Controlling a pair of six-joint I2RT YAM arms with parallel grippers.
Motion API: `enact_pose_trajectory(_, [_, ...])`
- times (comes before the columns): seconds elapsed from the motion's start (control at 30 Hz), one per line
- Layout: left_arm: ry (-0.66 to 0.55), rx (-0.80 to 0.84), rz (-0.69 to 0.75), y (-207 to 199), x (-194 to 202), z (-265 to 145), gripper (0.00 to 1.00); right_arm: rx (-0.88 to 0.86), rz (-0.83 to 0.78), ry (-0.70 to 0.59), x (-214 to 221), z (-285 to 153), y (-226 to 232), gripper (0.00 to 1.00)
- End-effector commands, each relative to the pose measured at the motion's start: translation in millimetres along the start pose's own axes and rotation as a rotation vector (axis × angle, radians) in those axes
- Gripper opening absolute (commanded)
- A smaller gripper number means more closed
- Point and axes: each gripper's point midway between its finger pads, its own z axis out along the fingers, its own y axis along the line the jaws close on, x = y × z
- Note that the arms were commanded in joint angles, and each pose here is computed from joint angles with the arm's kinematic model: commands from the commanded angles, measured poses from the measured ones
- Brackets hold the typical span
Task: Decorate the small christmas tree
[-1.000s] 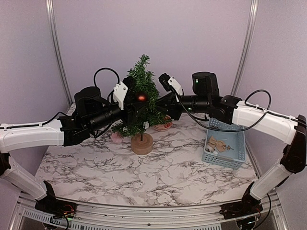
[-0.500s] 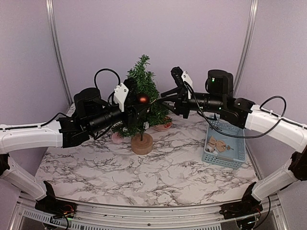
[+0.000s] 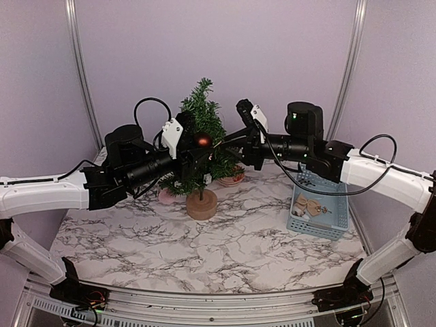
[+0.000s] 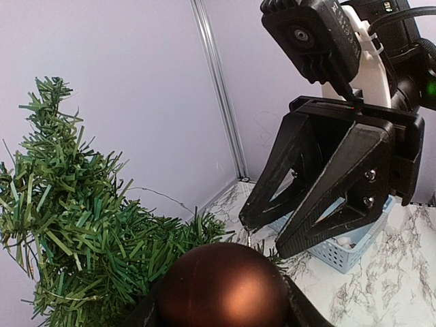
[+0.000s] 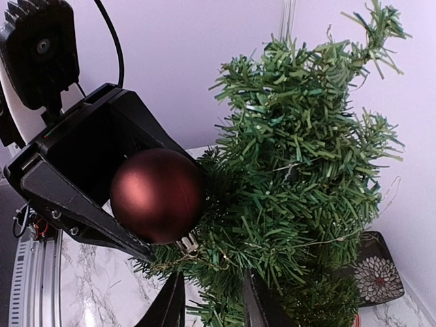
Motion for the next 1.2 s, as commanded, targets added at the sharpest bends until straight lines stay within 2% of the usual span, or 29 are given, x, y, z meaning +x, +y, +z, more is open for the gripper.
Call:
enact_pose_trajectory(0.0, [-0.023,-0.002,0.009,0.7,-10.8,-3.3,0.24,0.001,-0.038,-0.081,-29.2,-0.1,-4.0,0.28])
enact_pose_trajectory(0.13, [-0.023,-0.003,0.012,1.0,-11.1,-3.5,0.24,0.003,-0.036,-0.077,-28.6,3.9,-7.1,0.22])
enact_pose_trajectory(0.27, [-0.025,-0.007,0.015,1.9,-12.2,-4.2,0.24,0.006,-0.036,-0.067,-26.4,7.3,-9.1,0.10])
enact_pose_trajectory(0.43, [-0.025,-0.009,0.016,2.3,-12.4,-4.3,0.24,-0.007,-0.034,-0.054,-23.1,8.6,-7.2,0.00])
enact_pose_trajectory(0.83, [-0.039,0.001,0.023,-2.2,-18.4,-7.8,0.24,-0.029,-0.027,-0.081,-32.1,-13.8,7.0,0.00])
enact_pose_trajectory(1.17, [-0.024,-0.029,0.044,-1.9,-17.3,-6.5,0.24,0.001,0.015,0.000,-12.4,-5.1,0.7,0.00])
